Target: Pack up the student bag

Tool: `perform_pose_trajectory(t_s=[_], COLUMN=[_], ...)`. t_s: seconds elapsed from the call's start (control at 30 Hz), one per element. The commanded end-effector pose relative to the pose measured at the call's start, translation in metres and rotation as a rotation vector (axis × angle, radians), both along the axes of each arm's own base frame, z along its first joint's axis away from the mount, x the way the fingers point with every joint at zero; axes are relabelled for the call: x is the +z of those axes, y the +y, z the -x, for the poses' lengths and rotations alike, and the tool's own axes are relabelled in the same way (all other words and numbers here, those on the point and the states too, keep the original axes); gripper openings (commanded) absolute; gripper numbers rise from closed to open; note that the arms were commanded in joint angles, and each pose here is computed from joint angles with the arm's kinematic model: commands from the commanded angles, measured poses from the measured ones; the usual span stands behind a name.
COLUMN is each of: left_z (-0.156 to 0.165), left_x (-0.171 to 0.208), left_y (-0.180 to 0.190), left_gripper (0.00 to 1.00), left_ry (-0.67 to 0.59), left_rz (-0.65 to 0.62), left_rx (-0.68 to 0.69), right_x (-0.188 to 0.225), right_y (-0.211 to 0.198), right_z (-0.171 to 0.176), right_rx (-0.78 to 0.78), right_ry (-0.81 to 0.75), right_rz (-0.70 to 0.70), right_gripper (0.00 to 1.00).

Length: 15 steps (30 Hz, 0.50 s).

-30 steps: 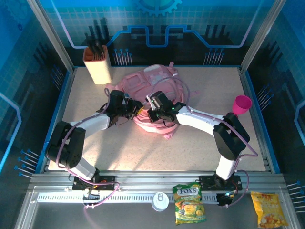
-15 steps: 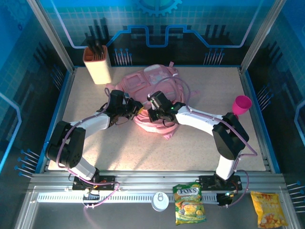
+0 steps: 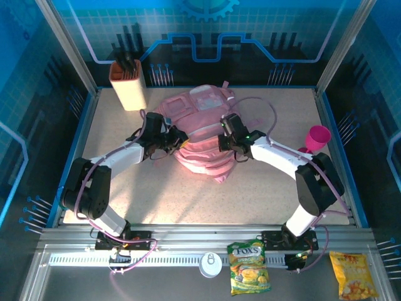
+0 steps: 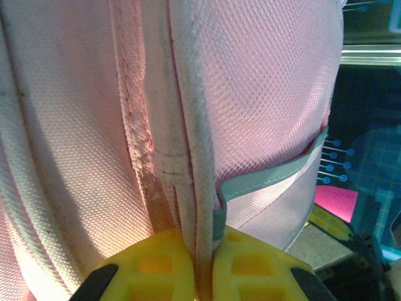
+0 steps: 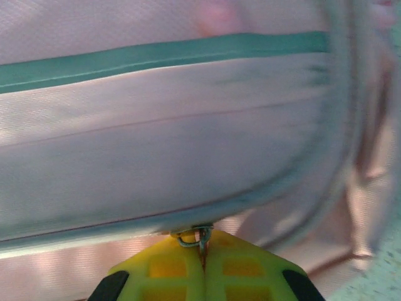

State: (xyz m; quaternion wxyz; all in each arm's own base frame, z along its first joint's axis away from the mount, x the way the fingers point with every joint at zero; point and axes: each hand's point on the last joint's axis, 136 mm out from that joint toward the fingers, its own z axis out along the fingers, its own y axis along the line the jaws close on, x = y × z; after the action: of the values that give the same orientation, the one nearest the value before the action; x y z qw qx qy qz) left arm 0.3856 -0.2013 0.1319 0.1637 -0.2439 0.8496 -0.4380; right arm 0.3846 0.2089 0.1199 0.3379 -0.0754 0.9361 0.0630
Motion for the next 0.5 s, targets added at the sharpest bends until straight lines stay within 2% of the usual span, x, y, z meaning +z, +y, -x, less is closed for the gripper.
perform_pose_trajectory(t_s=[0.0, 0.13, 0.27, 0.47], left_z=[-0.011, -0.03, -0.051, -0.061], left_x=[0.004, 0.008, 0.009, 0.006], left_y=[0.011, 0.019, 0.035, 0.045], left_gripper=[0.0, 0.0, 0.0, 0.0], left_ry=[-0.042, -0.066, -0.08, -0.079], left_rz=[-0.079, -0.137, -0.21, -0.284], left_rx=[-0.044, -0.069, -0.096, -0.181], right_x=[-0.002, -0.006, -0.006, -0.001], right_y=[-0.031, -0.024, 0.002, 0.014], right_z=[0.011, 0.024, 0.037, 0.031], right_rx=[-0.086, -0.046, 0.055, 0.135], right_ry=[0.027, 0.062, 0.068, 0.049], right_rz=[0.064, 0.02, -0.026, -0.004], right_gripper=[0.0, 0.0, 0.0, 0.0])
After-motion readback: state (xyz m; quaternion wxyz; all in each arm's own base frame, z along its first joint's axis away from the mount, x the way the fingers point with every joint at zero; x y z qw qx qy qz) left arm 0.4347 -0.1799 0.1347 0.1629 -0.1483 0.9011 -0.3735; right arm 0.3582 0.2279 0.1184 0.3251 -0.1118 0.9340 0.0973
